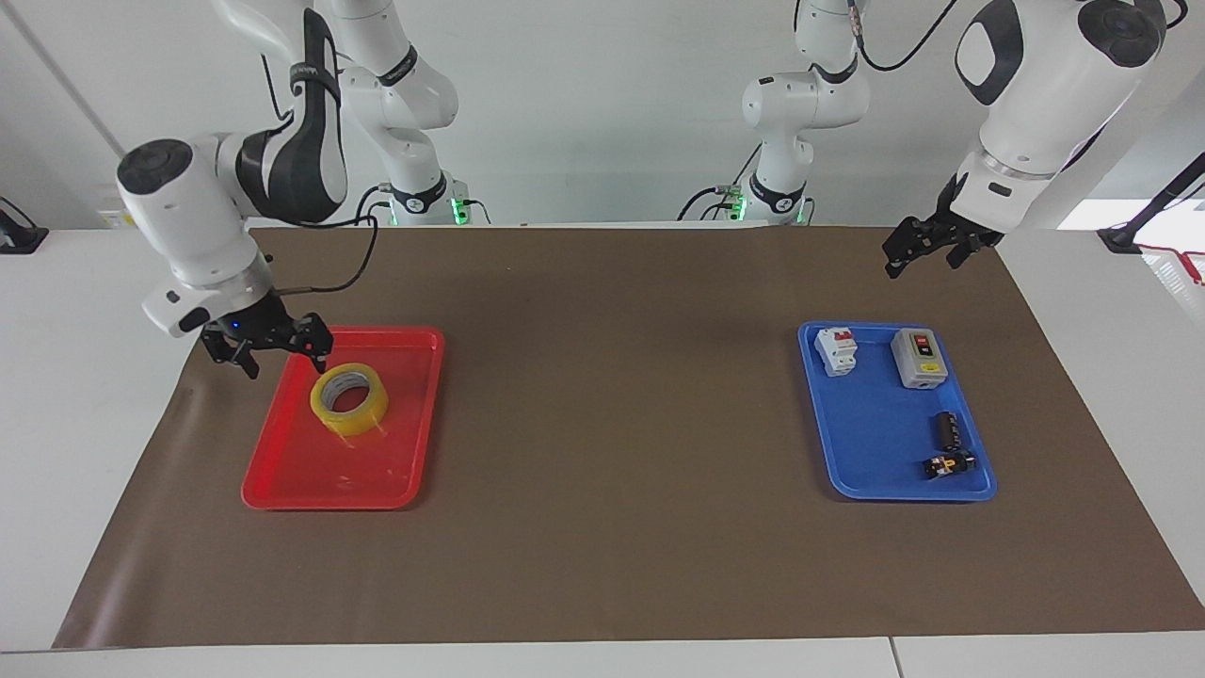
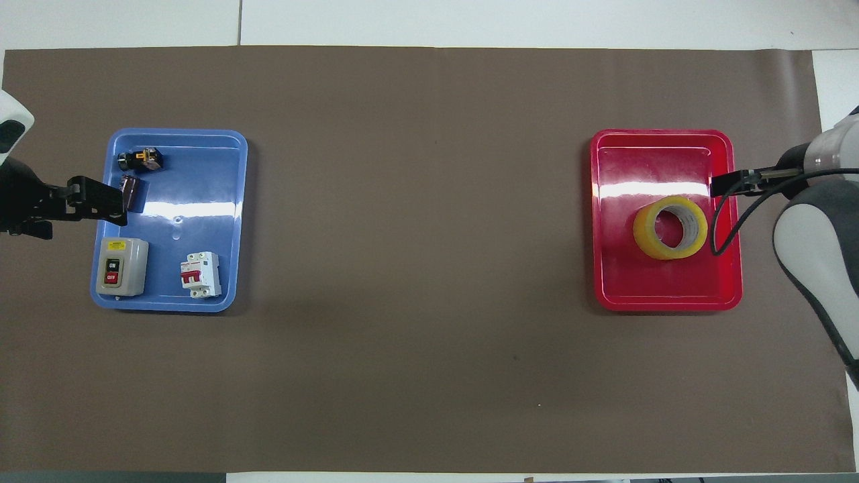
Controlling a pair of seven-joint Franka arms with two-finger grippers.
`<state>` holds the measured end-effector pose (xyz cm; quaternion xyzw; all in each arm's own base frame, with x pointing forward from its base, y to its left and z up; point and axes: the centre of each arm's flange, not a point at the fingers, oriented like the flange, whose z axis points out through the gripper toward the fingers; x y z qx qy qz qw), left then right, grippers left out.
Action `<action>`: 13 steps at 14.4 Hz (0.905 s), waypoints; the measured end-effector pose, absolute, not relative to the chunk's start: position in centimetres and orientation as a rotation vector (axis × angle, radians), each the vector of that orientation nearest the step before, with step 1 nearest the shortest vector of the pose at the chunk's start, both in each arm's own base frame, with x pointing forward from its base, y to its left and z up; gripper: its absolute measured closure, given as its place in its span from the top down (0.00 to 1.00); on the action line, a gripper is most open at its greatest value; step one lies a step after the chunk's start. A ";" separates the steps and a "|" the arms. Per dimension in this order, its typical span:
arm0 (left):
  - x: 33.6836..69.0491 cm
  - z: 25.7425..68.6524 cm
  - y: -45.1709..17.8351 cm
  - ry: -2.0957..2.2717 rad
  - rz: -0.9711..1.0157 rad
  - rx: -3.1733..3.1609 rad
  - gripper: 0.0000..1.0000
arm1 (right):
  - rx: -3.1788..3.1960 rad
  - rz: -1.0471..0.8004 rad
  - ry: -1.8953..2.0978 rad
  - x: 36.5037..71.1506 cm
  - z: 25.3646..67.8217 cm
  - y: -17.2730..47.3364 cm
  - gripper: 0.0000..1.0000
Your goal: Place and move tape with both arms
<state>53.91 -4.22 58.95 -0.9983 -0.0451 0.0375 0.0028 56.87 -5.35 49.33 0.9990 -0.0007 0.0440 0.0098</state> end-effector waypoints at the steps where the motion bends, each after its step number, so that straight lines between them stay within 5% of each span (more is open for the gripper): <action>1: 53.9 58.9 -4.2 -0.142 0.118 -3.131 1.00 | 3.120 0.116 -0.049 56.0 51.6 -4.9 1.00; 7: 53.9 58.9 -4.2 -0.142 0.118 -3.131 1.00 | 3.106 -0.024 -0.314 52.7 65.0 -3.1 1.00; 13: 53.9 58.9 -4.2 -0.142 0.118 -3.131 1.00 | 3.103 -0.125 -0.298 53.0 64.6 -2.5 1.00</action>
